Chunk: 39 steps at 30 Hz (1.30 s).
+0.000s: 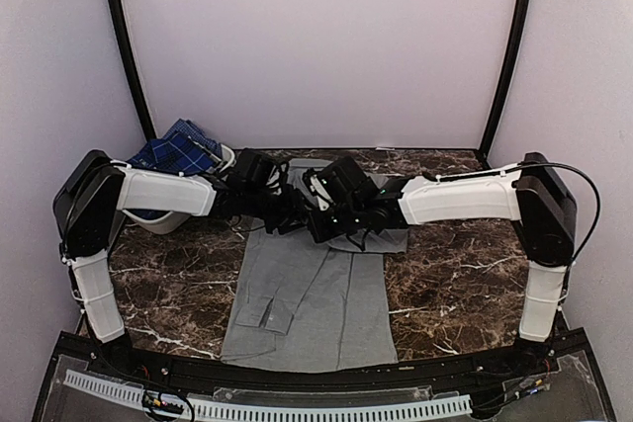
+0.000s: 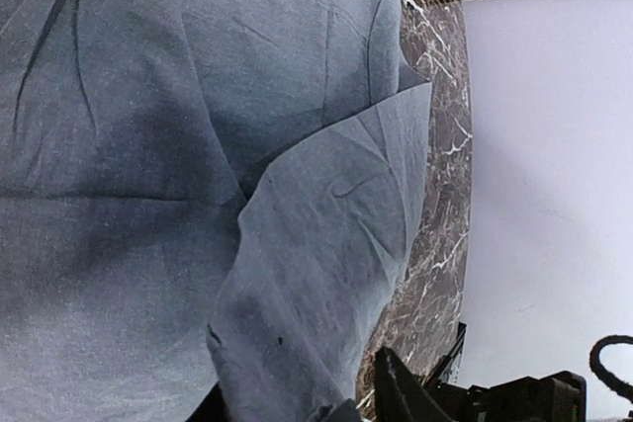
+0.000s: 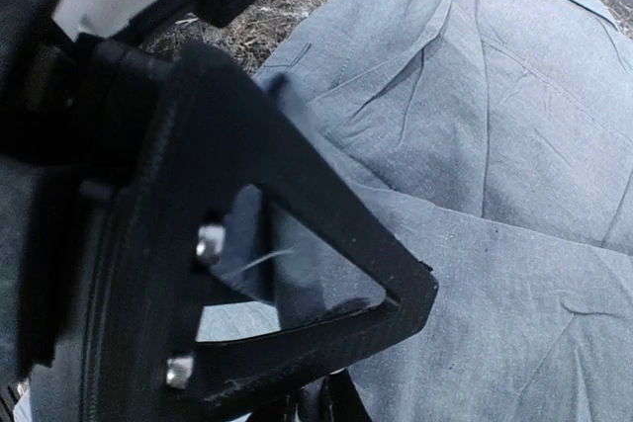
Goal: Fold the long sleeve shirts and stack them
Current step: Pass from the right arm to the left, then pick up the corner of the shirt from the corner of the board.
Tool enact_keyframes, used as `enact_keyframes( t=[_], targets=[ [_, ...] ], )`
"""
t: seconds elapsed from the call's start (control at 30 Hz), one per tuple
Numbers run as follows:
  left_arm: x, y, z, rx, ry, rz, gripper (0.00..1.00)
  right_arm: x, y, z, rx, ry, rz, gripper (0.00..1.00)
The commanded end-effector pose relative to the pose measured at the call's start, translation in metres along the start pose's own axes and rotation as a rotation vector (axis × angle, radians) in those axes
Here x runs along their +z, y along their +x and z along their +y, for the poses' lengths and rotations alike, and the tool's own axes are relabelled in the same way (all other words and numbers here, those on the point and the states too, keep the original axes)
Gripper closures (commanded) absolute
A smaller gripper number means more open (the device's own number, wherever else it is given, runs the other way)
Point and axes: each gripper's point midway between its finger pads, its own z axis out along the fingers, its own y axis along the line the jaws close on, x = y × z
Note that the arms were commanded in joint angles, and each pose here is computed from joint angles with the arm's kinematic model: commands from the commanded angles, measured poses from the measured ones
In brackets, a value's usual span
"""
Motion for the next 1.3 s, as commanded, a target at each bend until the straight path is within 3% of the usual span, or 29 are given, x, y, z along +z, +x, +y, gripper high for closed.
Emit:
enact_keyframes(
  t=[0.0,0.03,0.1,0.2,0.37,0.5,0.83,1.27],
  targets=[
    [-0.004,-0.005,-0.001,0.026,-0.028,-0.007,0.68,0.001,-0.003,-0.001,-0.047,0.032,-0.007,0.91],
    [-0.004,-0.005,0.000,0.030,-0.032,-0.008,0.81,0.000,-0.003,-0.001,-0.049,0.032,-0.008,0.90],
    [-0.005,-0.005,0.001,0.039,-0.041,-0.009,0.96,-0.002,-0.004,-0.002,-0.055,0.037,-0.008,0.88],
    [-0.007,-0.009,-0.004,0.074,-0.047,-0.018,1.00,-0.009,-0.005,-0.010,-0.060,0.079,-0.016,0.78],
    [-0.026,-0.033,-0.020,0.151,-0.073,-0.097,1.00,-0.040,-0.015,-0.036,-0.014,0.138,-0.060,0.47],
    [-0.052,-0.060,-0.036,0.224,-0.083,-0.172,1.00,-0.069,-0.021,-0.068,0.081,0.156,-0.103,0.34],
    [-0.128,-0.116,-0.063,0.344,-0.150,-0.339,1.00,-0.101,0.014,-0.149,0.315,0.263,-0.106,0.34],
    [-0.210,-0.170,-0.035,0.325,-0.300,-0.478,1.00,-0.089,0.101,-0.119,0.338,0.187,0.118,0.37]
  ],
)
